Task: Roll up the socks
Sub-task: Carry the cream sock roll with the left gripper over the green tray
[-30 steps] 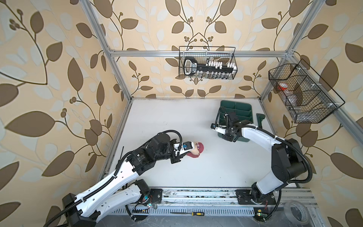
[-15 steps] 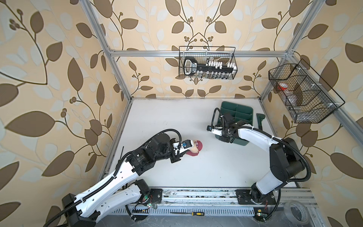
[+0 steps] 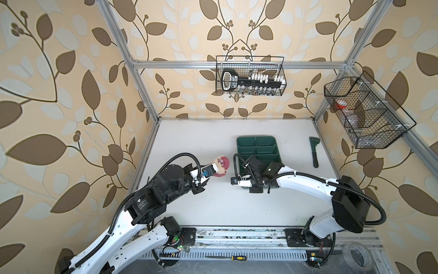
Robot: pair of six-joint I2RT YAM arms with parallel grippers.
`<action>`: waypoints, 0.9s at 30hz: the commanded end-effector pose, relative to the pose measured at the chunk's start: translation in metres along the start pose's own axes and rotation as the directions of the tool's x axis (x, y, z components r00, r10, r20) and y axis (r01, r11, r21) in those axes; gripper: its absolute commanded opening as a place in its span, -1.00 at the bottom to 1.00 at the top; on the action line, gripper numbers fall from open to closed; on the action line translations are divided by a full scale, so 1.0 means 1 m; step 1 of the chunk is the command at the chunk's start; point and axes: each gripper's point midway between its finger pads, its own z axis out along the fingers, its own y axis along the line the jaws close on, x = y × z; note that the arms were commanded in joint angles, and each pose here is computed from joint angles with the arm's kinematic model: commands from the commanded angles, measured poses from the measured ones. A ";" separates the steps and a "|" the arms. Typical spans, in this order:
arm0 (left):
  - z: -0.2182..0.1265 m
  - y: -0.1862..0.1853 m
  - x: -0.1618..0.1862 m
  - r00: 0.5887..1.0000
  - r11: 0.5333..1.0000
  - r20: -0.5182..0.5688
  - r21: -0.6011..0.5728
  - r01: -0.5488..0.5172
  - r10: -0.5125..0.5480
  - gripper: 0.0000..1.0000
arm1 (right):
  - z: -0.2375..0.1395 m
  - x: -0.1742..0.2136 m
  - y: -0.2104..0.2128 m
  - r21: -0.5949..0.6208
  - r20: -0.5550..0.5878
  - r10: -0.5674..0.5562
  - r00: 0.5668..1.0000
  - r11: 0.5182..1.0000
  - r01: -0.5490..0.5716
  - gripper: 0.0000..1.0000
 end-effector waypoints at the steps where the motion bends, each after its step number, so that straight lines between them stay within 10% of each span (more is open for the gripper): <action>1: -0.004 0.015 -0.006 0.999 0.998 -0.022 -0.045 -0.040 0.039 -1.00 | -0.009 -0.015 0.009 -0.042 0.073 0.021 0.997 0.999 -0.018 -0.42; 5: 0.002 0.013 -0.017 0.999 0.999 0.003 -0.012 -0.037 0.038 -1.00 | -0.041 -0.027 0.003 0.009 0.168 0.007 0.986 1.000 -0.009 0.22; 11: 0.030 0.002 -0.029 0.999 0.994 -0.021 0.103 0.036 -0.034 -1.00 | -0.122 -0.006 -0.030 0.183 0.343 0.142 0.929 0.960 -0.214 0.35; 19: 0.102 -0.038 -0.011 0.987 0.962 -0.142 0.250 0.108 -0.073 -1.00 | -0.249 0.087 -0.076 0.341 0.726 0.378 0.574 0.527 -0.779 0.37; 27: 0.166 -0.088 0.001 0.964 0.942 -0.262 0.334 0.044 0.048 -1.00 | -0.320 0.102 -0.059 0.376 0.850 0.212 0.482 0.397 -0.837 0.44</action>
